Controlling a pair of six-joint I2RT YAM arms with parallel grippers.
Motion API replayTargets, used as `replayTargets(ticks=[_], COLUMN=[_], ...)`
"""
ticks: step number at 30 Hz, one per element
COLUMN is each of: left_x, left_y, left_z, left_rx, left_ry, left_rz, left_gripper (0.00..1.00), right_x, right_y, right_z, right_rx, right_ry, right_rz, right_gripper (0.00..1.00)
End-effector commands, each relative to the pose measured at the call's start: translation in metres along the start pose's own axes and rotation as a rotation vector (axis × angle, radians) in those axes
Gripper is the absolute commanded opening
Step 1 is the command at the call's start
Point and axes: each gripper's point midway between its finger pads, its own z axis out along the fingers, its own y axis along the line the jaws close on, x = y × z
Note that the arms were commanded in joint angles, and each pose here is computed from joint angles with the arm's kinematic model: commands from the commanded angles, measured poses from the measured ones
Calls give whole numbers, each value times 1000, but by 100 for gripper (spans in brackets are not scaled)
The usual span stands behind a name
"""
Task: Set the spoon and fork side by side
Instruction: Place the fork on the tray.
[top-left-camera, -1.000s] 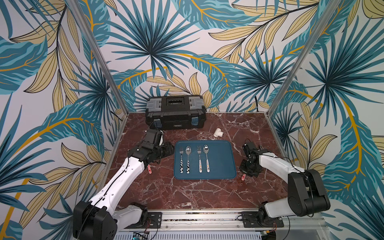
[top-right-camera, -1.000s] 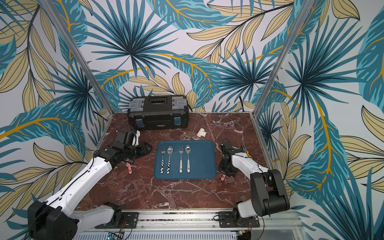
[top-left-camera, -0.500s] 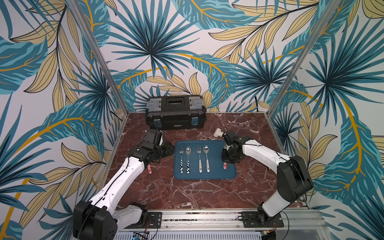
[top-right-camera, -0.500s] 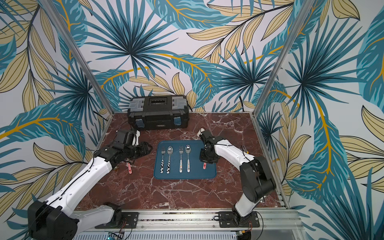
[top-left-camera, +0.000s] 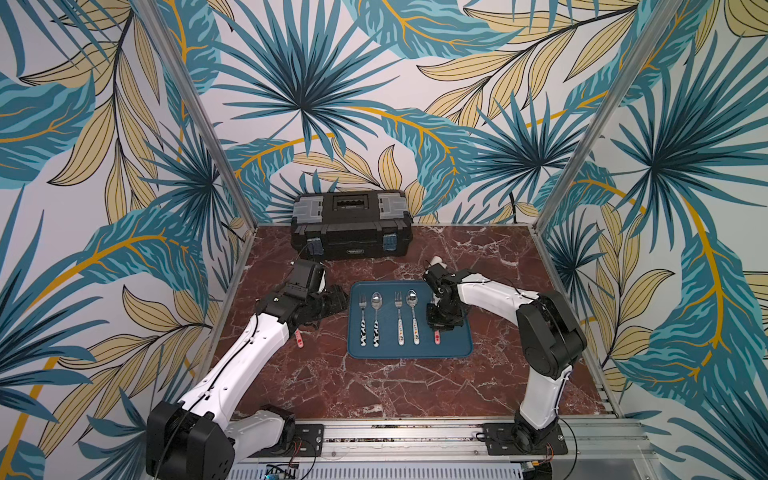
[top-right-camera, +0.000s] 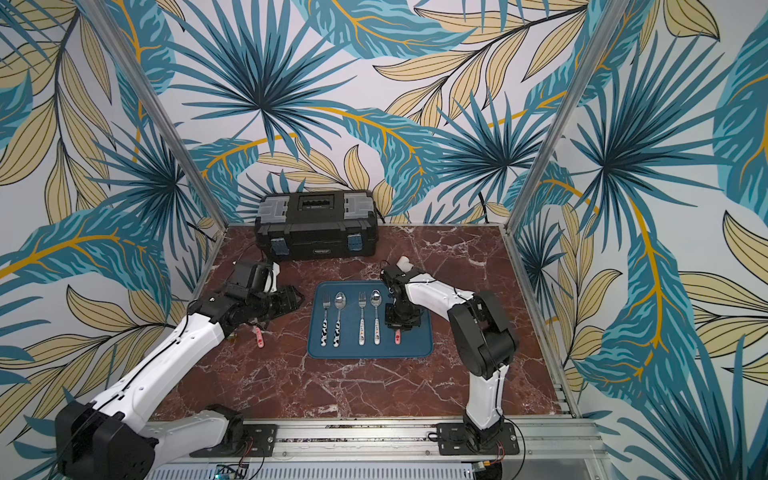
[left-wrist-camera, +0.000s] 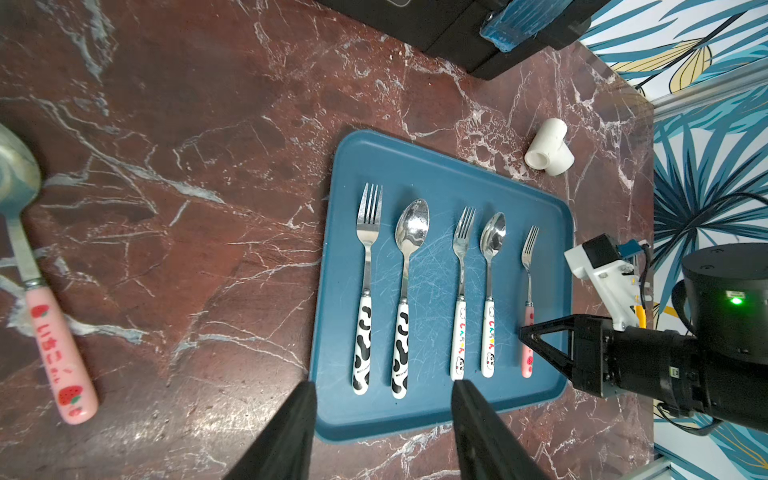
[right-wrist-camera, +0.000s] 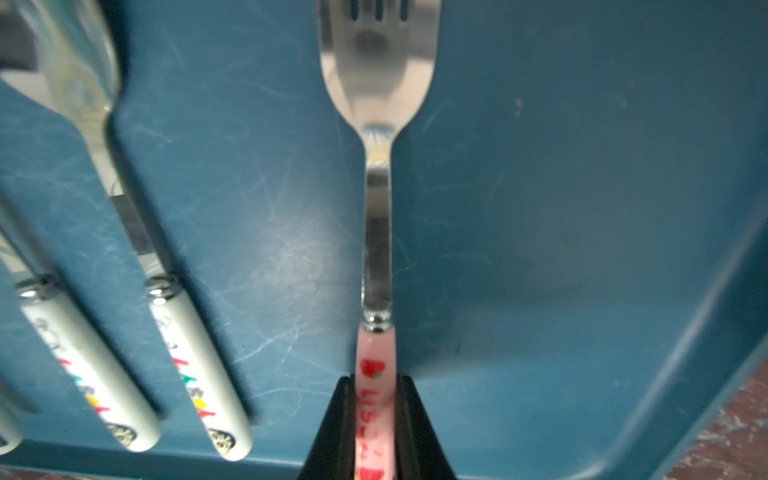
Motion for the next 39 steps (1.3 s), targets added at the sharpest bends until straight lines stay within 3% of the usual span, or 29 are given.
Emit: replayTargets(ticks=[1, 21, 29, 39], left_x=[-8, -7, -6, -7], left_y=[-3, -1, 0, 0], left_z=[-1, -2, -3, -3], left_rx=[4, -3, -4, -7], left_ry=[-18, -18, -15, -15], left_rz=[9, 16, 16, 16], left_gripper=[57, 57, 57, 58], right_x=[2, 3, 5, 4], right_y=[-8, -3, -2, -2], right_z=[-3, 10, 13, 9], right_rx=[68, 64, 57, 48], right_ry=[7, 9, 13, -6], right_rz=[-41, -28, -25, -28], right_gripper=[16, 17, 27, 30])
